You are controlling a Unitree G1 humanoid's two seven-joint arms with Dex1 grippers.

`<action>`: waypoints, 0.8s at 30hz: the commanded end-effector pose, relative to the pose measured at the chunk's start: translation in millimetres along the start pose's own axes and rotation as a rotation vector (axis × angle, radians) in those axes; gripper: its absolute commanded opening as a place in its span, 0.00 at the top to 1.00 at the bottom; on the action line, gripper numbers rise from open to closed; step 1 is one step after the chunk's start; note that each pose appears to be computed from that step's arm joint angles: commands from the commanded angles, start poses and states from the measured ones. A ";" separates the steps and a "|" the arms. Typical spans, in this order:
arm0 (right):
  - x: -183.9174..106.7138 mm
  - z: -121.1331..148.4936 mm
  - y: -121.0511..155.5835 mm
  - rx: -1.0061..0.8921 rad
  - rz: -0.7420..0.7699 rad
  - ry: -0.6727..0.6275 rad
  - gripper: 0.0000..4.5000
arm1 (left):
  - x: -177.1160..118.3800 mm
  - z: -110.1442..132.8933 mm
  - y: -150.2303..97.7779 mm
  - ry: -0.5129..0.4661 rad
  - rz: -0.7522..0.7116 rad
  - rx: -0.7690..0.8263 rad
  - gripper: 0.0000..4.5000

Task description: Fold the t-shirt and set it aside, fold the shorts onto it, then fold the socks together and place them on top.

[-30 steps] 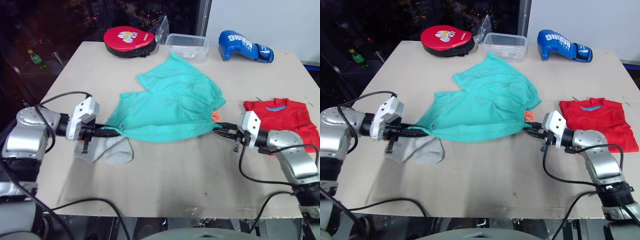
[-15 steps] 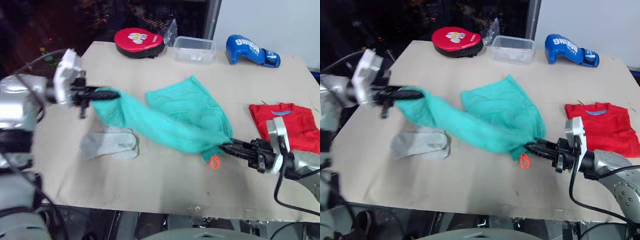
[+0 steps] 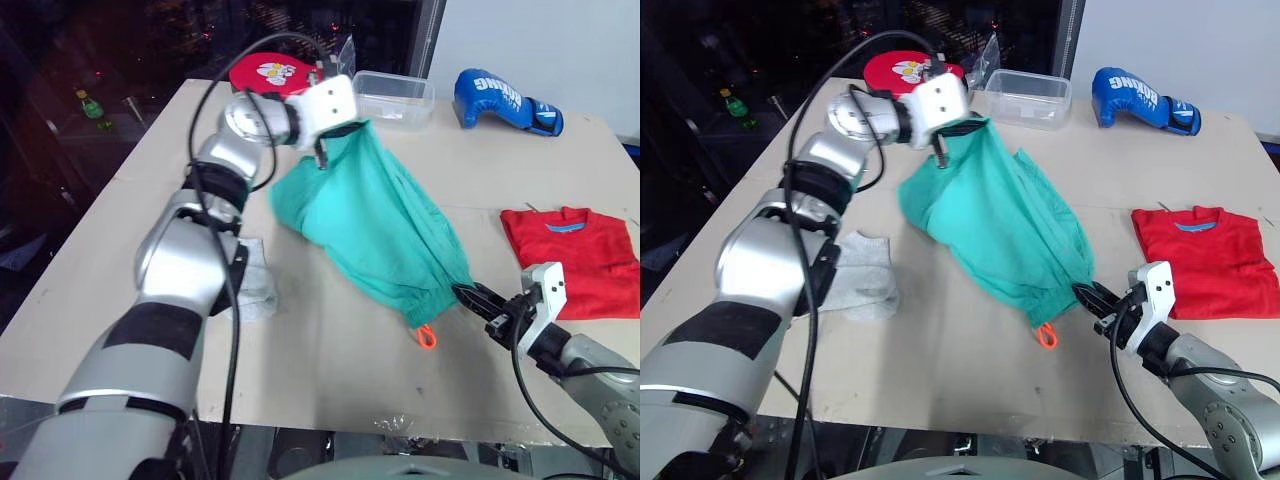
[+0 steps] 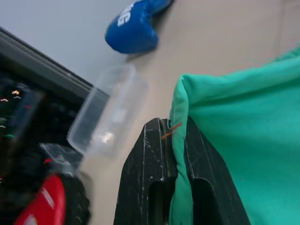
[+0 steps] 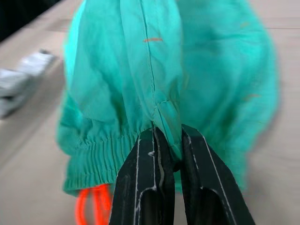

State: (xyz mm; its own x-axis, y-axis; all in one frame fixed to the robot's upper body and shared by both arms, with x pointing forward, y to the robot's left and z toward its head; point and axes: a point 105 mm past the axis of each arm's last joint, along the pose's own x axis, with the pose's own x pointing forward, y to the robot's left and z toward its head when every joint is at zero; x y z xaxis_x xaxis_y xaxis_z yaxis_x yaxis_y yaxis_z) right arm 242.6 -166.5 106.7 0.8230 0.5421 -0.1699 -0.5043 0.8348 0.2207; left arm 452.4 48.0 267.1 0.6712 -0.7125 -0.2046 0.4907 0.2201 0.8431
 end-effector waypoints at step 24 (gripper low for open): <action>4.0 78.1 -30.4 -0.236 -0.183 -0.249 0.02 | 27.2 -23.2 -3.9 0.138 0.450 -0.384 0.18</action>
State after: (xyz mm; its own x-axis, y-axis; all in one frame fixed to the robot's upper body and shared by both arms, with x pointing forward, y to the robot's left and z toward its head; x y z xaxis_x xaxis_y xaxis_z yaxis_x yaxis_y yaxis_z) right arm 295.4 -225.7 158.0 0.9826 0.1853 0.0134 -0.1847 0.9820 -0.0388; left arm 482.3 46.3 221.5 0.9224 -0.3839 -0.0427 0.3017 0.6469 0.7004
